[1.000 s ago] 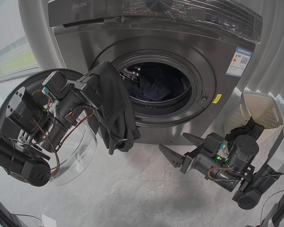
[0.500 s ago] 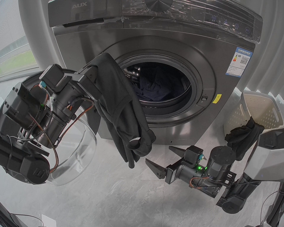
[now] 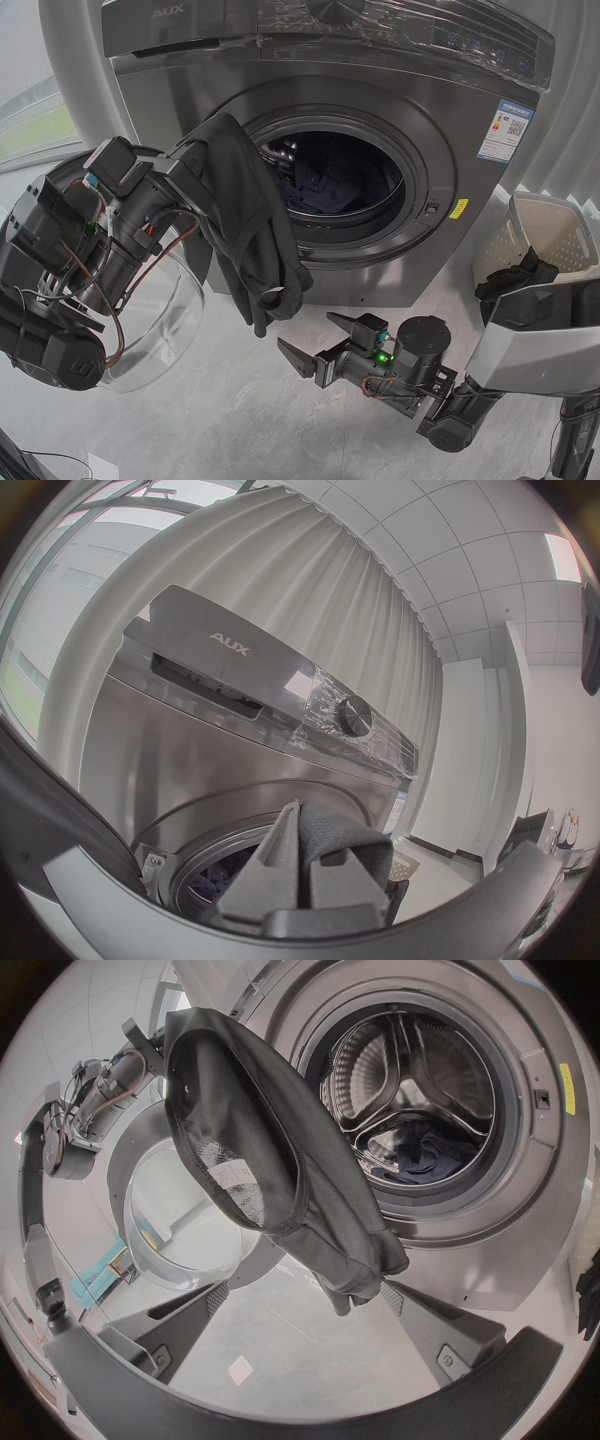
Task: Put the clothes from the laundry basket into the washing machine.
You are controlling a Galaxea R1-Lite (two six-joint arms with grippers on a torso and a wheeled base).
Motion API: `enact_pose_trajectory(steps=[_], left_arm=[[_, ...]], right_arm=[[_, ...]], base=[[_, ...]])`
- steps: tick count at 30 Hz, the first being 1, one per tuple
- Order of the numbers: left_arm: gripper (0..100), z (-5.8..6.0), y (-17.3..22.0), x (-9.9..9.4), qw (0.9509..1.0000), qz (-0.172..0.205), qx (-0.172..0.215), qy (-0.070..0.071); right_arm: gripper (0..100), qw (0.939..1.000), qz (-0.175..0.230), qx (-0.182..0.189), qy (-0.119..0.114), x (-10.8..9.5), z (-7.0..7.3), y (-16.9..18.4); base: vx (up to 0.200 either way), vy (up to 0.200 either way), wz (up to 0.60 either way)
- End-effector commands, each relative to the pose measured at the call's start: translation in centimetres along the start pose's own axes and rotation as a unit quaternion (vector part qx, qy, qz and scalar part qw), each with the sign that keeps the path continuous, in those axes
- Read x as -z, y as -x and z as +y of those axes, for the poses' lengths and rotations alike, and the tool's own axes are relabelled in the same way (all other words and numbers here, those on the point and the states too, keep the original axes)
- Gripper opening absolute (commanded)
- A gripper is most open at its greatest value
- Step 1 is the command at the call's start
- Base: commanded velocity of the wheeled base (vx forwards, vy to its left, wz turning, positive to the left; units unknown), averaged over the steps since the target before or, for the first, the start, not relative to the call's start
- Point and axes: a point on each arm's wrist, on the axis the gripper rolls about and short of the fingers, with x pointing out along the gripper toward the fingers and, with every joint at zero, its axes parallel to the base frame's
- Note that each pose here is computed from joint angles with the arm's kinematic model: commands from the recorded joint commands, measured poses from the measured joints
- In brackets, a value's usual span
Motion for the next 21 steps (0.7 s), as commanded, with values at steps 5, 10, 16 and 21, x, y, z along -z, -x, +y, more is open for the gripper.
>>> enact_pose_trajectory(steps=[5, 10, 16, 21], left_arm=[[0, -0.2, 0.0, 0.0, 1.0, 0.0, 0.004, 0.002], [0, -0.2, 0.0, 0.0, 1.0, 0.0, 0.004, 0.002], [0, -0.2, -0.1, -0.1, 1.0, -0.002, 0.004, 0.002], [0, -0.2, 0.0, 0.0, 1.0, -0.001, 0.004, 0.002]], right_arm=[[100, 1.0, -0.006, 0.003, 0.007, 2.1, -0.5, -3.1], [100, 0.9998, -0.017, 0.005, 0.01, 2.6, -0.8, -4.3], [100, 0.9981, -0.052, 0.026, 0.021, 1.8, -3.1, -6.2], [0, 0.9958, -0.079, 0.039, 0.024, 1.0, -5.0, -7.3]], base=[[0.0, 0.0, 0.0], [0.0, 0.0, 0.0], [0.0, 0.0, 0.0], [0.0, 0.0, 0.0]])
